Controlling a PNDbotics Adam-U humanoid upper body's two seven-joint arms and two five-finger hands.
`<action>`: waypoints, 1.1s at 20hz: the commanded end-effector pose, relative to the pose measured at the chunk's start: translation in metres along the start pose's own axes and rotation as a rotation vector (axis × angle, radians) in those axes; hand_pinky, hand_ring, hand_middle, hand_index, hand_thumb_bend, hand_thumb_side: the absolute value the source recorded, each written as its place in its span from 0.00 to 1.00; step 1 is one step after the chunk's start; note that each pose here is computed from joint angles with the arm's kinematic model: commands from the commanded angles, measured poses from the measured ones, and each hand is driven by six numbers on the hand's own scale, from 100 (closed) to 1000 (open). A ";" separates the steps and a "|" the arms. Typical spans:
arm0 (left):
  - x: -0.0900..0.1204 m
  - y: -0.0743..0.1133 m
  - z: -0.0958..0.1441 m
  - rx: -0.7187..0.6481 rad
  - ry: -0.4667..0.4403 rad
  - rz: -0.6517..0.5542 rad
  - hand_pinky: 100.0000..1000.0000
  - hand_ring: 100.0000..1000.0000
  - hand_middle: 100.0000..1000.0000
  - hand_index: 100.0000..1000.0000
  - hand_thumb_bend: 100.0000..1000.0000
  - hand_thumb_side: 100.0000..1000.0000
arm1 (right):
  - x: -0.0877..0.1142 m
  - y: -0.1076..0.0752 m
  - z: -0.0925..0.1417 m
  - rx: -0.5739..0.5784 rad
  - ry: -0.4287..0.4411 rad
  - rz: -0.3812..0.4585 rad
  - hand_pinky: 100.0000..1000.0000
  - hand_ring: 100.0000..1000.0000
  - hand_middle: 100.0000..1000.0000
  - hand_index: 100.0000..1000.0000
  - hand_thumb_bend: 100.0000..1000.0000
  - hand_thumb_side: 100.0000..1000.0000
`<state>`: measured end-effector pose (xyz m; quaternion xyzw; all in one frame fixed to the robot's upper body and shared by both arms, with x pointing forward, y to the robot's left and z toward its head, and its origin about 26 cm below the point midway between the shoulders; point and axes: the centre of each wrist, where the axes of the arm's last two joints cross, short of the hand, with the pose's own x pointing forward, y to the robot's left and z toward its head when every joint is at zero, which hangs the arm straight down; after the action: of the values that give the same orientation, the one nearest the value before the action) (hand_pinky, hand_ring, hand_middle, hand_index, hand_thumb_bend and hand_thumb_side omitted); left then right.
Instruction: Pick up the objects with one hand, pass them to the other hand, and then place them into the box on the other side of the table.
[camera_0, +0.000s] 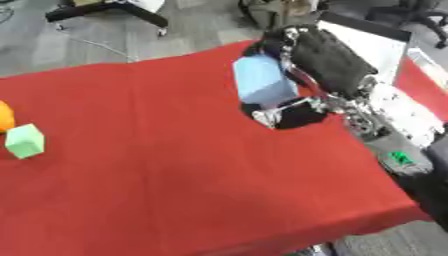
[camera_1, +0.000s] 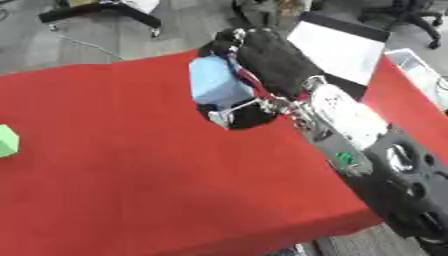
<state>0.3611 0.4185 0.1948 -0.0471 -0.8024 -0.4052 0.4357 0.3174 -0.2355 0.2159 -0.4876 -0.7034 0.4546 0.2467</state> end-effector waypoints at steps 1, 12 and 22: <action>0.015 0.005 0.008 0.117 -0.026 -0.086 0.75 0.61 0.58 0.73 0.13 0.61 | -0.045 0.003 -0.006 -0.075 0.244 0.028 0.44 0.51 0.11 0.23 0.00 0.29; 0.004 -0.062 0.039 0.433 0.075 -0.037 0.74 0.60 0.57 0.72 0.11 0.65 | -0.209 0.074 0.030 -0.151 1.042 0.036 0.41 0.58 0.34 0.43 0.28 0.35; 0.006 -0.073 0.048 0.480 0.126 -0.015 0.74 0.60 0.57 0.72 0.09 0.67 | -0.233 0.047 0.045 -0.096 0.981 0.200 0.73 0.90 0.87 0.93 1.00 0.61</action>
<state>0.2955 0.3975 0.1274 0.0757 -0.8433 -0.2015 0.4925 0.3998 -0.4529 0.1443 -0.6972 -0.4674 0.1565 0.5206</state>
